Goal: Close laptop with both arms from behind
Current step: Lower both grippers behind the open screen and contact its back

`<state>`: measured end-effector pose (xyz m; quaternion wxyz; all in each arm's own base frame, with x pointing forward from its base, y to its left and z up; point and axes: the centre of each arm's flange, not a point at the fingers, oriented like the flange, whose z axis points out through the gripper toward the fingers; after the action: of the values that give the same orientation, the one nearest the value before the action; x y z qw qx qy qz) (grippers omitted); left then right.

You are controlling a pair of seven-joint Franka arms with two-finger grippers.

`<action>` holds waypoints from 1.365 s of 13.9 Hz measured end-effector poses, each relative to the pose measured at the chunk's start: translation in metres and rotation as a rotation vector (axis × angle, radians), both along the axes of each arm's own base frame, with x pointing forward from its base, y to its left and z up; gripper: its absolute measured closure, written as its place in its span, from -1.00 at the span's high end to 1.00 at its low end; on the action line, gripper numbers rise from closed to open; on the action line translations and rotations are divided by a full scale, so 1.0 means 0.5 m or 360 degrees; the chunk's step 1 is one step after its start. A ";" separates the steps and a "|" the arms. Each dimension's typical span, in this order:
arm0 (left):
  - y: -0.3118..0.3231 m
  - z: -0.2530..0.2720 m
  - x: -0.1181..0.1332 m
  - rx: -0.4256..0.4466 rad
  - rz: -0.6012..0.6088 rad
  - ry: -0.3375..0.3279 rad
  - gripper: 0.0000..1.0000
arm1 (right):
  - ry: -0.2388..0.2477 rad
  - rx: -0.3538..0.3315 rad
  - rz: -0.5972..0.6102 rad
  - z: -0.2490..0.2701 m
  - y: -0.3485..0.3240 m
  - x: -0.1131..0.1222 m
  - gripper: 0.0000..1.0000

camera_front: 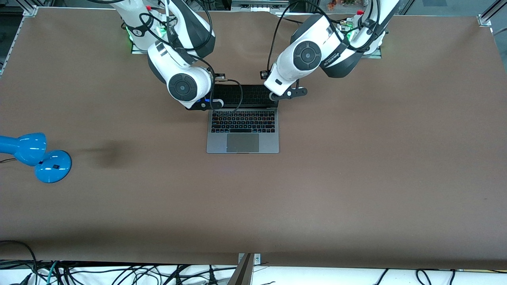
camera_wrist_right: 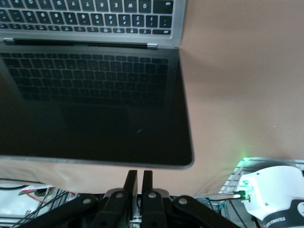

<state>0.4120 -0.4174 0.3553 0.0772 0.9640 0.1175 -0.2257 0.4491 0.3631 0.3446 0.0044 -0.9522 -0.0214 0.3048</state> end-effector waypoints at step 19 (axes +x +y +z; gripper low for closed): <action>0.015 -0.039 0.148 -0.0030 0.0066 -0.0056 -0.98 | -0.0140 -0.0004 -0.0024 -0.036 -0.009 0.110 -0.78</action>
<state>0.4860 -0.4097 0.3361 0.0929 0.9644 0.1338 -0.2081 0.5043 0.3586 0.3266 0.0045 -0.9648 -0.0141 0.2627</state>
